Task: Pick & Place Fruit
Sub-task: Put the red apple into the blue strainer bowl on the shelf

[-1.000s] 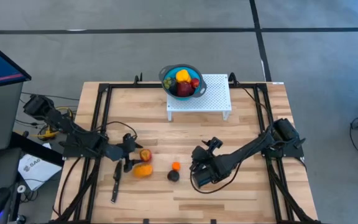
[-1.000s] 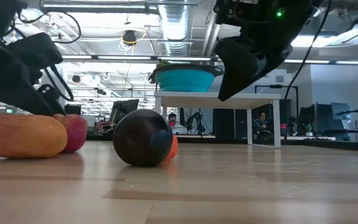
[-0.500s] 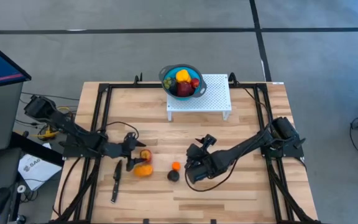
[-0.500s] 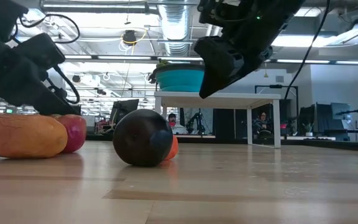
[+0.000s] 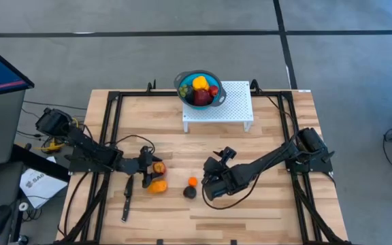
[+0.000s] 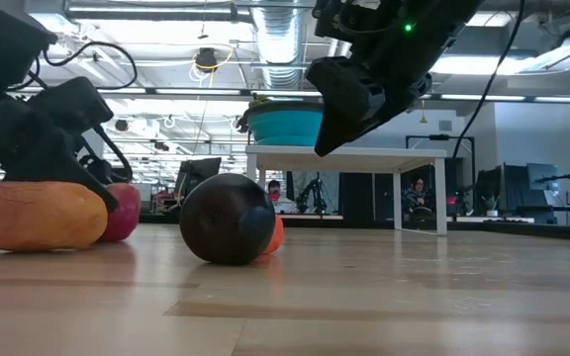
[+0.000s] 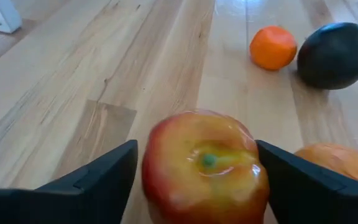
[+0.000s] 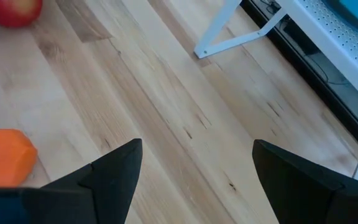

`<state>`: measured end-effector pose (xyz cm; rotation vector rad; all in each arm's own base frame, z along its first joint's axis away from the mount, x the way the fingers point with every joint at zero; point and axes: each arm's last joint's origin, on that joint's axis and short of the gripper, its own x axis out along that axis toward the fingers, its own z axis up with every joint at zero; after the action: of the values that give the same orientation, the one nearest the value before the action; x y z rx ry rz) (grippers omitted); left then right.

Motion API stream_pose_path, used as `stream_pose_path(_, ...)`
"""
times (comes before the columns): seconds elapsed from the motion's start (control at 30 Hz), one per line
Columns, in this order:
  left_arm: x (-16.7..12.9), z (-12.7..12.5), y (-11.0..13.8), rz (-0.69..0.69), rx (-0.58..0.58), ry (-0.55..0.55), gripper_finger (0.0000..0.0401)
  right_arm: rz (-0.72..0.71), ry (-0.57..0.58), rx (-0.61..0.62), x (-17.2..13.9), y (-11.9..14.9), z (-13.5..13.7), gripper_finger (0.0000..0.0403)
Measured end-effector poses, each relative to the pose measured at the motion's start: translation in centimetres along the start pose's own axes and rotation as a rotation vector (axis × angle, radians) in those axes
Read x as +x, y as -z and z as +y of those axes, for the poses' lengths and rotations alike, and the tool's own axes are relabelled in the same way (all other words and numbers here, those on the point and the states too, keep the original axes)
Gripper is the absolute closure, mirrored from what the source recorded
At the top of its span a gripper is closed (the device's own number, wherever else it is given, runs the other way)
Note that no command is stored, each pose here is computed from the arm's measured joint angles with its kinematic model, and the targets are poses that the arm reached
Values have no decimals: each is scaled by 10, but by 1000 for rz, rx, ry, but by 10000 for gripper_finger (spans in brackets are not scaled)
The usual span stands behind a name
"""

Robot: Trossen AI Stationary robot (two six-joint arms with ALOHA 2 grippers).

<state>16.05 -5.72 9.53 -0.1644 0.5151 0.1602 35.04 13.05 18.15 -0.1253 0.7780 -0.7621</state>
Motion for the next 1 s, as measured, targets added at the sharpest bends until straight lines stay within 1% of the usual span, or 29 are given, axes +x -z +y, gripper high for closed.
stream_pose_path(0.07, 1, 1, -1, -8, -8, -3, 116, 6, 1, 26, 2, -1, -1, 103)
stream_pose_path(0.13, 3, 1, -3, -23, -22, -6, 141, 12, -2, 87, 6, -4, -3, 103)
stream_pose_path(0.2, 5, 1, -9, -54, -57, -9, 166, -6, -11, 144, 12, -6, -3, 103)
stream_pose_path(0.23, 6, 2, -14, -78, -82, -10, 172, -28, -16, 139, 15, -5, -2, 103)
stream_pose_path(0.33, 8, 2, -30, -168, -151, -7, 172, -128, -25, 78, 26, 3, 4, 103)
stream_pose_path(0.4, 8, 3, -43, -241, -196, 4, 172, -196, -63, 47, 29, 8, 10, 103)
stream_pose_path(0.47, 7, 3, -57, -319, -245, 52, 170, -272, -97, 11, 30, 12, 14, 103)
stream_pose_path(0.53, 5, 3, -72, -402, -302, 117, 158, -369, -122, -26, 28, 11, 16, 103)
stream_pose_path(0.63, 3, 2, -90, -512, -362, 199, 151, -518, -125, -42, 23, 1, 15, 103)
stream_pose_path(0.7, 1, 1, -101, -566, -378, 228, 153, -611, -113, -43, 16, -9, 13, 103)
stream_pose_path(0.77, 1, 0, -110, -607, -390, 240, 157, -678, -99, -71, 11, -18, 11, 103)
stream_pose_path(0.9, 0, -3, -126, -668, -385, 248, 157, -770, -125, -142, 10, -38, 7, 101)
stream_pose_path(1.0, 0, -4, -134, -698, -363, 237, 148, -775, -129, -197, 12, -49, 6, 100)
